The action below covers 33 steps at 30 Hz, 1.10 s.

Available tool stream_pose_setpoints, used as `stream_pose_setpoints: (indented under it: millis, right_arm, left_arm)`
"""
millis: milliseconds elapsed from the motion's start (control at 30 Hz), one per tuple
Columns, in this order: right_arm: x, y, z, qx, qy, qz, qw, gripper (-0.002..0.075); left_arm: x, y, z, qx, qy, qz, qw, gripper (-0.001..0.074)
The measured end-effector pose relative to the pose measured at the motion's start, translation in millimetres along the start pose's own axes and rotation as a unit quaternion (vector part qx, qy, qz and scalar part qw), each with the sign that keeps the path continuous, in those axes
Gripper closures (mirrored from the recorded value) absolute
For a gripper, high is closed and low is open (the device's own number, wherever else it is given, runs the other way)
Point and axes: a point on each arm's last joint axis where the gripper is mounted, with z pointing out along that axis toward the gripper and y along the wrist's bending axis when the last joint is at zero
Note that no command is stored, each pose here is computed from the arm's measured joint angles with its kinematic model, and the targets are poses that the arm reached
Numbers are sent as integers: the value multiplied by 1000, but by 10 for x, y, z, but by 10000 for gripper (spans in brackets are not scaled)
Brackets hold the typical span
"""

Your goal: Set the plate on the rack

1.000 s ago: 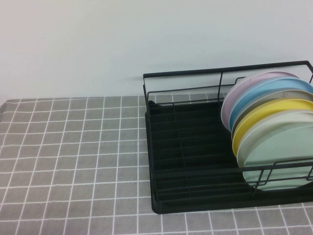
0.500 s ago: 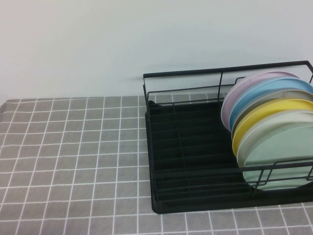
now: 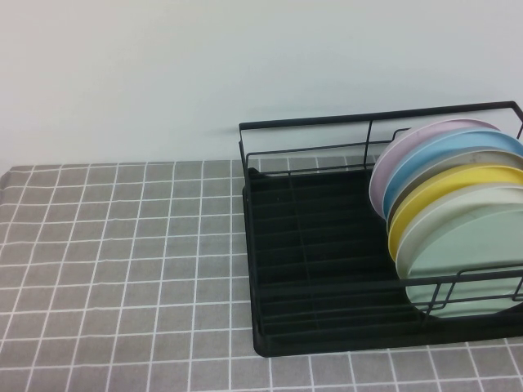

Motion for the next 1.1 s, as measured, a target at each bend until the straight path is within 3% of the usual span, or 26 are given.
stream_pose_setpoints:
  millis: [133, 333, 600, 1100]
  right_arm:
    - [199, -22, -106, 47, 59, 56, 996, 727]
    - [552, -33, -94, 87, 65, 138, 984, 727]
    - [602, -43, -104, 90, 97, 77, 988, 727]
    - [602, -44, -105, 90, 98, 69, 989, 727]
  left_arm:
    - [0, 0, 0, 0, 0, 0, 1000, 737]
    - [2, 0, 0, 0, 1, 0, 1000, 737]
    - [2, 0, 0, 0, 1, 0, 1000, 737]
    - [2, 0, 0, 0, 1, 0, 1000, 737]
